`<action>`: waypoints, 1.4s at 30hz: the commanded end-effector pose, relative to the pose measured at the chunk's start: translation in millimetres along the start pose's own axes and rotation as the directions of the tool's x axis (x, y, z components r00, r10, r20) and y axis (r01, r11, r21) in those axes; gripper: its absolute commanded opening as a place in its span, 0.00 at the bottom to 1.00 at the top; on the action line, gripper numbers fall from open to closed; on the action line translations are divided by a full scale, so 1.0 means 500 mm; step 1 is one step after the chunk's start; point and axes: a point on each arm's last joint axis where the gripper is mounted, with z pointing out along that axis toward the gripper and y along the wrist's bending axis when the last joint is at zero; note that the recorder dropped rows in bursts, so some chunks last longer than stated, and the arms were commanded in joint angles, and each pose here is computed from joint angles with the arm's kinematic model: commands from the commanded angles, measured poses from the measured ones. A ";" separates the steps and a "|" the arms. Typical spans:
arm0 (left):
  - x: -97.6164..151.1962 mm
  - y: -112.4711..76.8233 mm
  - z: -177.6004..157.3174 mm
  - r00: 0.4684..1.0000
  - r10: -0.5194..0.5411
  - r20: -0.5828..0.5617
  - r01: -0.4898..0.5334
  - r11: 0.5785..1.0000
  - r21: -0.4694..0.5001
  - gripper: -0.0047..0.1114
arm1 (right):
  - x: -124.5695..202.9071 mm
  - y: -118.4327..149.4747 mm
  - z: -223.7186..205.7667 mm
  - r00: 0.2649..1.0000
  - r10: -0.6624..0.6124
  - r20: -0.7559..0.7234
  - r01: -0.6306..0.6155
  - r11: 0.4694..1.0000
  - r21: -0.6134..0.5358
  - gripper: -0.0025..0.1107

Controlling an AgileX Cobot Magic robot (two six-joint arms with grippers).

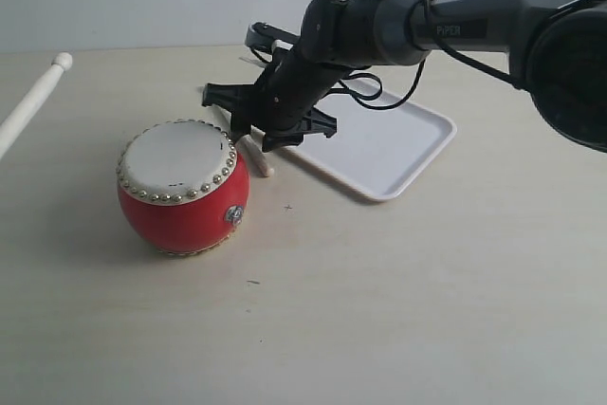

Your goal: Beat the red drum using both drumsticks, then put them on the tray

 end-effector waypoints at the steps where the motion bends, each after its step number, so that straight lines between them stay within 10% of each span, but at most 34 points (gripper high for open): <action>1: -0.002 0.001 -0.007 1.000 -0.008 0.015 0.008 1.000 0.004 0.04 | 0.003 0.007 -0.008 1.000 0.004 -0.016 -0.004 1.000 -0.005 0.45; 20: -0.002 0.001 -0.007 1.000 -0.008 0.017 0.008 1.000 0.005 0.04 | -0.003 -0.009 -0.028 0.968 -0.250 -0.025 0.251 0.957 0.143 0.45; 42: -0.002 0.001 -0.007 1.000 -0.007 0.018 0.007 1.000 0.003 0.04 | 0.013 0.019 -0.034 0.978 -0.191 -0.085 0.191 0.982 -0.008 0.45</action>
